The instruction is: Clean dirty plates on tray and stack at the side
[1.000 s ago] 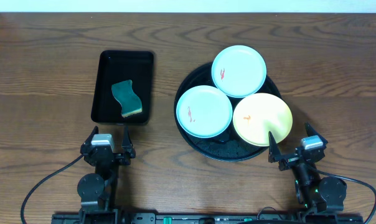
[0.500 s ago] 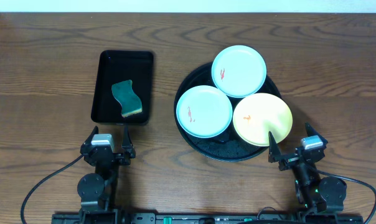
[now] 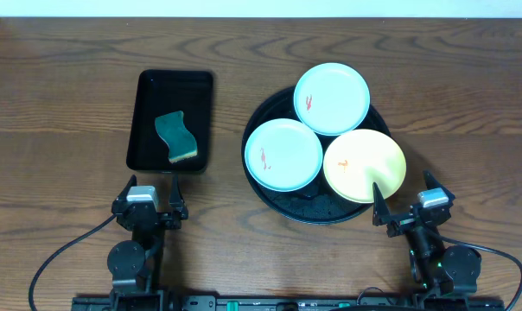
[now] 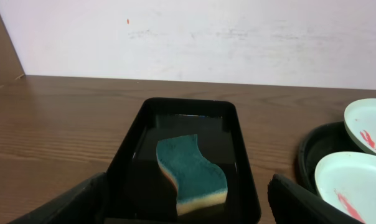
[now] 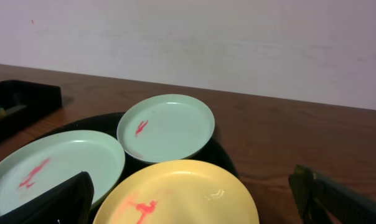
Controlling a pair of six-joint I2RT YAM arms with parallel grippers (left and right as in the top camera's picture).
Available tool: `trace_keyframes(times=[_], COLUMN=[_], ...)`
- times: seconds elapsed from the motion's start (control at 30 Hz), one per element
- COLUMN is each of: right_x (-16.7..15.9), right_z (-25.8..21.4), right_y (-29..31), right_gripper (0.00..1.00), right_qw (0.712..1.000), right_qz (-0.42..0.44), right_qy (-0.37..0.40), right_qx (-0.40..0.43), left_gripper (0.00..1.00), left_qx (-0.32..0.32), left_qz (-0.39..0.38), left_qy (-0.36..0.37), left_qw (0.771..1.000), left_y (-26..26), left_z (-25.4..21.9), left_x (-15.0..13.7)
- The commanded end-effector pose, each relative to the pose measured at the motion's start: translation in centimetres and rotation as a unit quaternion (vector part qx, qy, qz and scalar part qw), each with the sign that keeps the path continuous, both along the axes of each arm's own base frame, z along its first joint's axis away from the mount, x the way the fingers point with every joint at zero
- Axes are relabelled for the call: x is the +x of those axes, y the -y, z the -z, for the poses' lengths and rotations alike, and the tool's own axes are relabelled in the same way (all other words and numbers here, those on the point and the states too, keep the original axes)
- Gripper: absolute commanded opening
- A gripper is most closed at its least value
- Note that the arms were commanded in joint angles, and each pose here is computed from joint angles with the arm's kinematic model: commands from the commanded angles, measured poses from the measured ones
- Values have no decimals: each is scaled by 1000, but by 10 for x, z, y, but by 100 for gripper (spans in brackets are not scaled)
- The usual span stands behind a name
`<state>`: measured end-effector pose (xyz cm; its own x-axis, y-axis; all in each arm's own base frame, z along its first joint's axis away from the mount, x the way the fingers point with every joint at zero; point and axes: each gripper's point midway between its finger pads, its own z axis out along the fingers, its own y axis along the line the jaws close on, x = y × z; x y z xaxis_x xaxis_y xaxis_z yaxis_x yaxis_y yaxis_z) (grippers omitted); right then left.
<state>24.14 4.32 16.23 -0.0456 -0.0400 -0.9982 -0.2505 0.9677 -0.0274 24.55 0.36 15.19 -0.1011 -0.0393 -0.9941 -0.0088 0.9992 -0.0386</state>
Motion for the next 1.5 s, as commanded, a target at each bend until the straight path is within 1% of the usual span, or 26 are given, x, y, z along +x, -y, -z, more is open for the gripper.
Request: trace_keyframes(times=[0.0,0.73,0.8,0.83,0.87,0.93,0.97,1.03,1.07,1.17,1.23,1.37,1.47], right_x=[0,0,0,0,0,0,0,0,0,0,0,0,0], right_z=[1,1,1,1,1,1,1,1,1,1,1,1,1], right_y=[-1,-1,-1,-1,-1,-1,-1,-1,-1,-1,-1,-1,-1], right_gripper=[99,99,99,99,99,99,99,99,99,99,99,99,99], right_qw=[1000,1000,1000,1000,1000,1000,1000,1000,1000,1000,1000,1000,1000], right_qz=[-1,-1,-1,-1,-1,-1,-1,-1,-1,-1,-1,-1,-1], right_qy=[1,1,1,1,1,1,1,1,1,1,1,1,1], right_qx=[-6,-6,-6,-6,-6,-6,-6,-6,-6,-6,-6,-6,-6], left_gripper=[82,82,82,82,82,82,82,82,82,82,82,82,82], left_qx=[7,6,-10,-37,-71,-161,-210,-298,-335,-402,-405,-382,-371], left_qz=[10,10,31,51,77,153,194,265,280,269,270,306,315], left_qy=[-23,-22,-21,-20,-19,-32,-46,-91,-104,-120,-108,-45,-9], left_qw=[1000,1000,999,998,994,975,957,912,893,867,866,871,874], left_y=[3,4,11,19,29,58,74,101,108,108,107,109,107], left_z=[14,13,12,11,9,5,3,1,-2,-7,-13,-45,-67], left_x=[-1,-1,-1,-2,-3,-10,-16,-32,-37,-36,-35,-38,-40])
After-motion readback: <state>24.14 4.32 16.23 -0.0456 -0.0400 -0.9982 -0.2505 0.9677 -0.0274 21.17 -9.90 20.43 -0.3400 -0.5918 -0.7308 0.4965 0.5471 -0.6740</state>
